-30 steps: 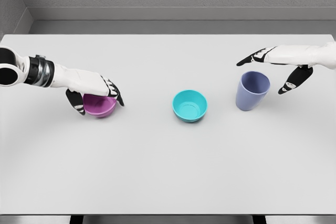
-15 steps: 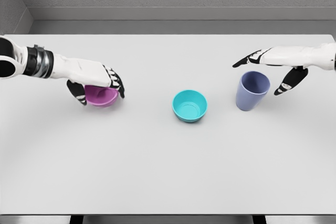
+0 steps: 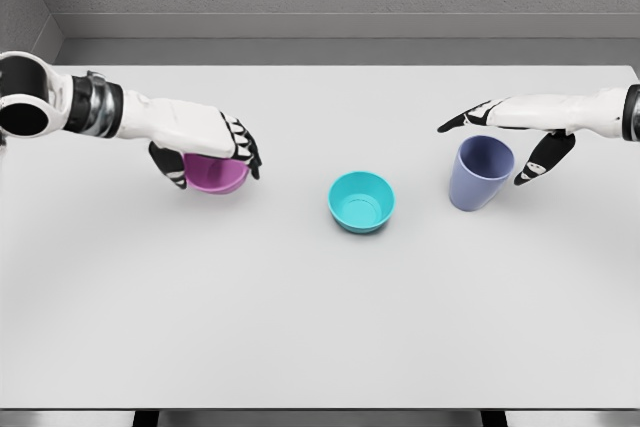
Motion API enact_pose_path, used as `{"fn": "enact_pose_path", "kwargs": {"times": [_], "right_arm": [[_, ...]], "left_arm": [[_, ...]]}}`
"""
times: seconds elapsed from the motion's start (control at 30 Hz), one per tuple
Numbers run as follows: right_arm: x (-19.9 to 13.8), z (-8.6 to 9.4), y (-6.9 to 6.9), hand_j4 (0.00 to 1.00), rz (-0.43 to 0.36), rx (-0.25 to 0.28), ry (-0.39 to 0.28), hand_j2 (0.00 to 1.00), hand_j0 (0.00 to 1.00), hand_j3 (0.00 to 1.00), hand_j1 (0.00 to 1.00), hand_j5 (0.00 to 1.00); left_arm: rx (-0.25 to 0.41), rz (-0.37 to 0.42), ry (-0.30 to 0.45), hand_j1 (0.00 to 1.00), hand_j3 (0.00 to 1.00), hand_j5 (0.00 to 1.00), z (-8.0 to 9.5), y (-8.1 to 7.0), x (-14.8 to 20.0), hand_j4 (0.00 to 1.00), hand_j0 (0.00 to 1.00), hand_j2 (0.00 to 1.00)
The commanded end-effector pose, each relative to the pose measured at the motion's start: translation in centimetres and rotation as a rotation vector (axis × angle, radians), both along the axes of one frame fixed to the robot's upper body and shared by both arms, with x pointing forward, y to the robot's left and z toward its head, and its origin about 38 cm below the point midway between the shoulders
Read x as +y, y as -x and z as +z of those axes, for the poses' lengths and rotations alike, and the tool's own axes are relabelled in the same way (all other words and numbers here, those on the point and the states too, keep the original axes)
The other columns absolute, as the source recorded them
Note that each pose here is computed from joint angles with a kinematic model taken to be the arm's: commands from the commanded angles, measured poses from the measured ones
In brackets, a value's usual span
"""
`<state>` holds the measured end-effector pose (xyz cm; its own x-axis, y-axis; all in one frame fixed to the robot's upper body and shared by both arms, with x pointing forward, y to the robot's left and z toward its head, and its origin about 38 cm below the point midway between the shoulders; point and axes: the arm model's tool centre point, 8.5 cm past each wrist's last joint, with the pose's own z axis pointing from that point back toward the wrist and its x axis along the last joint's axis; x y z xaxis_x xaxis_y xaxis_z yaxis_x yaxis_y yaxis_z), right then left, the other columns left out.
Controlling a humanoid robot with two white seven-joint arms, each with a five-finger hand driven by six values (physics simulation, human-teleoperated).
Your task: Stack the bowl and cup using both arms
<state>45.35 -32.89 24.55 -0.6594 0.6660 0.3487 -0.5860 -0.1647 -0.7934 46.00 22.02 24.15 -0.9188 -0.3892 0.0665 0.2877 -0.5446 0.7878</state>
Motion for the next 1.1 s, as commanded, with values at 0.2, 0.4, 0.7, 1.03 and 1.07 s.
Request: {"fn": "enact_pose_path", "kwargs": {"times": [0.2, 0.4, 0.7, 1.03, 1.07], "right_arm": [[0.3, -0.8, -0.3, 1.00, -0.009, 0.017, -0.010, 1.00, 1.00, 1.00, 1.00, 1.00], [0.1, -1.4, -0.3, 1.00, -0.014, 0.030, -0.001, 1.00, 1.00, 1.00, 1.00, 1.00], [-0.1, -1.6, -0.2, 1.00, -0.017, 0.036, 0.002, 1.00, 1.00, 1.00, 1.00, 1.00], [0.4, -2.4, -0.7, 1.00, -0.020, 0.048, -0.005, 1.00, 1.00, 1.00, 1.00, 1.00], [0.4, -2.4, -0.7, 1.00, -0.020, 0.049, -0.006, 1.00, 1.00, 1.00, 1.00, 1.00]], "left_arm": [[-0.015, -0.056, 0.017, 0.80, 0.80, 0.80, 0.5, -0.1, -2.8, 0.80, 0.80, 0.80], [-0.028, -0.106, 0.030, 0.79, 0.79, 0.79, 1.0, 0.3, -4.9, 0.79, 0.79, 0.79], [-0.047, -0.167, 0.057, 0.79, 0.79, 0.79, 2.1, 0.5, -7.9, 0.79, 0.79, 0.79], [-0.045, -0.220, 0.081, 0.80, 0.80, 0.80, 2.3, 0.8, -10.8, 0.80, 0.80, 0.80], [-0.045, -0.222, 0.079, 0.80, 0.80, 0.80, 2.2, 0.8, -10.9, 0.80, 0.80, 0.80]]}}
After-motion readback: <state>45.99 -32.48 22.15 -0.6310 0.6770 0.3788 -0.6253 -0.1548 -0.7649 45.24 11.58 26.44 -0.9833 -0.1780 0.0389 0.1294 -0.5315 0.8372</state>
